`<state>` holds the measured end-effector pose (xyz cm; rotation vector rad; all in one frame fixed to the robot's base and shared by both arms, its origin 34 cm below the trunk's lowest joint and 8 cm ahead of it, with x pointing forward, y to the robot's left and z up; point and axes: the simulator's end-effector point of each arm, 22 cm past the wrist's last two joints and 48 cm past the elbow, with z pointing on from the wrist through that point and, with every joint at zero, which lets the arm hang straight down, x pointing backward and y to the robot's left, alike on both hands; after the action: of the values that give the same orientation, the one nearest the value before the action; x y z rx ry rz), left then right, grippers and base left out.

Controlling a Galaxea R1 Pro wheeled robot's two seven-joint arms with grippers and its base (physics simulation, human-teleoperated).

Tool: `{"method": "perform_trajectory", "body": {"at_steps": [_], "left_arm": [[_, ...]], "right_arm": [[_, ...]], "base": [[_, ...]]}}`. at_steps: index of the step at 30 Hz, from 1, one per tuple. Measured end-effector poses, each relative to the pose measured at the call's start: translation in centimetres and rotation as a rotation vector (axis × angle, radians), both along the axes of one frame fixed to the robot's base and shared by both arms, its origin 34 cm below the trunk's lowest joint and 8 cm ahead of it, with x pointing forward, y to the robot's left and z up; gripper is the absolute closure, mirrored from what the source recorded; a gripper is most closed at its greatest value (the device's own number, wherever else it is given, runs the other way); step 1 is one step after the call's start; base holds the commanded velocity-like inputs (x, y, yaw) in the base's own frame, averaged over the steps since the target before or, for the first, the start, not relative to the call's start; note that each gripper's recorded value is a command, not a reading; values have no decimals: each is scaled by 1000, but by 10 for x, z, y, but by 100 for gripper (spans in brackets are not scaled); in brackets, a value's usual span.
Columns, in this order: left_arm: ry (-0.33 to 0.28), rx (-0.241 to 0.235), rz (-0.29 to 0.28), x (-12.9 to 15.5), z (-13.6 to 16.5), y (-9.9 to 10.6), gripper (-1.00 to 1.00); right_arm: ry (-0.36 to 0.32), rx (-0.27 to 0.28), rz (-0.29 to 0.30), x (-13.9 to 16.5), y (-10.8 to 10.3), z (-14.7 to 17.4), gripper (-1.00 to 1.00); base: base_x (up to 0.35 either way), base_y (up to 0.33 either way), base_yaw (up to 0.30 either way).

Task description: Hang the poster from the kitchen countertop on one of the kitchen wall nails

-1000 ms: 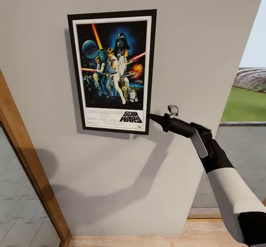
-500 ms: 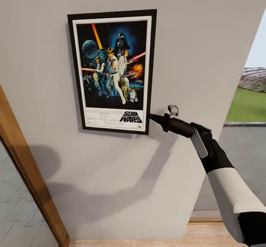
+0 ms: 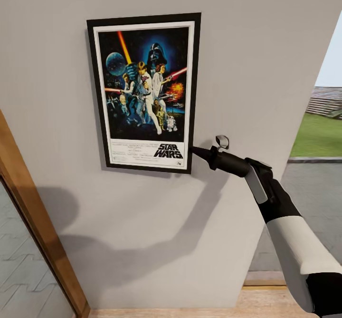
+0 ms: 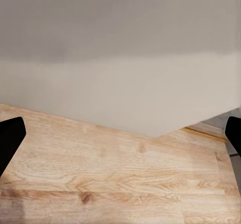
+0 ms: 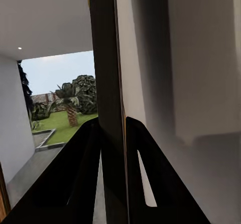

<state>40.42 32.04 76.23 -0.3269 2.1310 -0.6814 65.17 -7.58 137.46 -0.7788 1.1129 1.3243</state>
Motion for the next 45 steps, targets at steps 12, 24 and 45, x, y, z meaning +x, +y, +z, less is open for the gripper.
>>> {"method": "perform_trajectory", "body": {"at_steps": [12, 24, 45], "left_arm": [[0, 0, 0, 0, 0, 0, -100], [1, 3, 0, 0, 0, 2, -100], [1, 4, -1, 0, 0, 2, -100]], "right_arm": [[0, 0, 0, 0, 0, 0, 100], [2, 1, 1, 0, 0, 0, -100], [1, -9, -11, 2, -7, -2, -100]], "base": [[8, 0, 0], [18, 0, 0], [-109, 0, 0]]}}
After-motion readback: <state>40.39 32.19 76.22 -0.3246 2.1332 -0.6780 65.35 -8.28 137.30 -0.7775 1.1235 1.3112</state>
